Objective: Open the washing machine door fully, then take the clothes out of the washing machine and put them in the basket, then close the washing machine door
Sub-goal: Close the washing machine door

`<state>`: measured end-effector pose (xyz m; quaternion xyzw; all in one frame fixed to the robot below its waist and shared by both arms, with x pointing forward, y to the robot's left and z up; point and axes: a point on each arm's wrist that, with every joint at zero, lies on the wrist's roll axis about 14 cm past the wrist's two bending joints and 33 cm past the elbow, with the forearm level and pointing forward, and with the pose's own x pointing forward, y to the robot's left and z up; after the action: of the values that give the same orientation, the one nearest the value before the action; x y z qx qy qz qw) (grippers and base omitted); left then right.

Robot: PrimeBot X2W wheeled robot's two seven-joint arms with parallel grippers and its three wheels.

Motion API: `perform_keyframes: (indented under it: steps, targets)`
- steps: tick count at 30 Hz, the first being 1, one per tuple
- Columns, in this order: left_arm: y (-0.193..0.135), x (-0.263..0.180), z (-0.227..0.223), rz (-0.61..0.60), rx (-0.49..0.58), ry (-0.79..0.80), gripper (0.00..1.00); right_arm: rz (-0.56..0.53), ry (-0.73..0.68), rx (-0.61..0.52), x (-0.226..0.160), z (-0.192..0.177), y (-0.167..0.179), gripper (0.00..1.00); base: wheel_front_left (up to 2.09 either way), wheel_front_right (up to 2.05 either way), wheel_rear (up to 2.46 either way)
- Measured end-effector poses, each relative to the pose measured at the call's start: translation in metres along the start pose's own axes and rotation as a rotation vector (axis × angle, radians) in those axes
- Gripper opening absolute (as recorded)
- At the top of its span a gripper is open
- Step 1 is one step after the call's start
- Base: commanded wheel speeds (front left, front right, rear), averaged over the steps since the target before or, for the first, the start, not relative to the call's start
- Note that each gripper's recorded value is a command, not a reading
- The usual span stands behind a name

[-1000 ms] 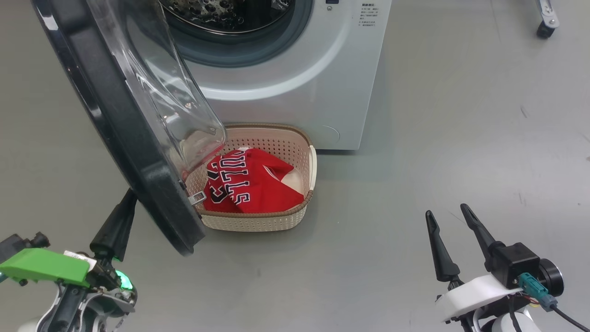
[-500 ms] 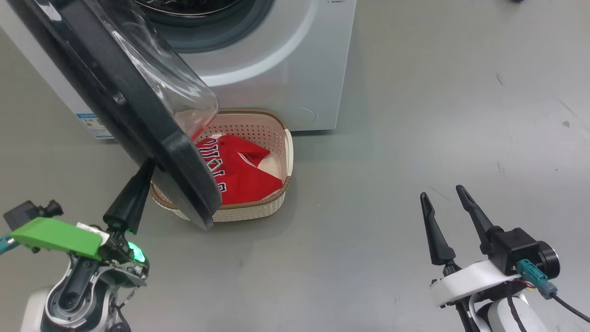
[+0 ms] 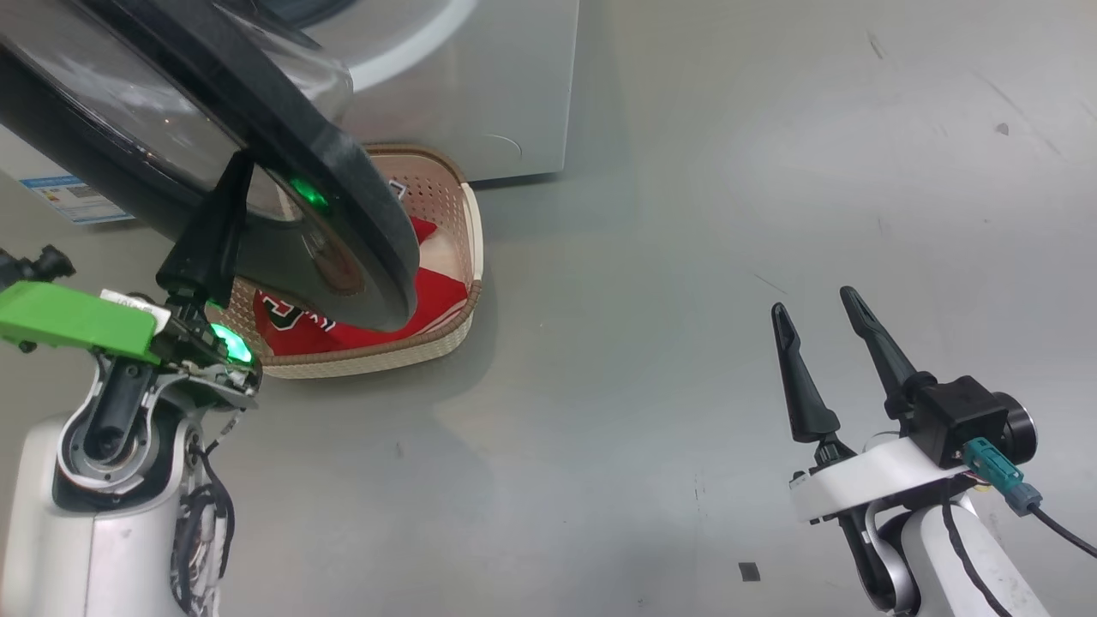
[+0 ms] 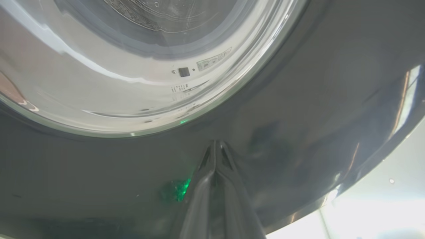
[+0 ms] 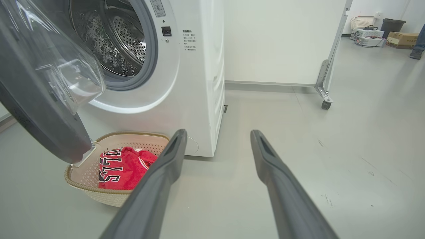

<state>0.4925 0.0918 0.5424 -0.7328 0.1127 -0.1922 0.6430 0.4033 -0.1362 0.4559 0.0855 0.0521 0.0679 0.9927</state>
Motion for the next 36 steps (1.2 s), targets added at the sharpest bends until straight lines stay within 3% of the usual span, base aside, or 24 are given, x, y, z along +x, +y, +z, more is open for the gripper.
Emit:
perform_keyframes:
  steps: [11, 21, 36]
  targets:
    - [0.028, 0.043, -0.012, 0.042, -0.052, 0.051, 0.0, -0.063, 0.024, -0.006, 0.002, -0.011, -0.021, 1.0, 0.0, 0.0, 0.0]
    - [0.034, 0.061, -0.017, 0.054, -0.066, 0.066, 0.0, -0.081, 0.025, -0.008, 0.0, -0.012, -0.027, 1.0, 0.0, 0.0, 0.0]
    - [0.044, 0.035, -0.01, 0.078, -0.076, 0.02, 0.0, -0.087, 0.009, -0.009, -0.003, -0.007, -0.028, 1.0, 0.0, 0.0, 0.0]
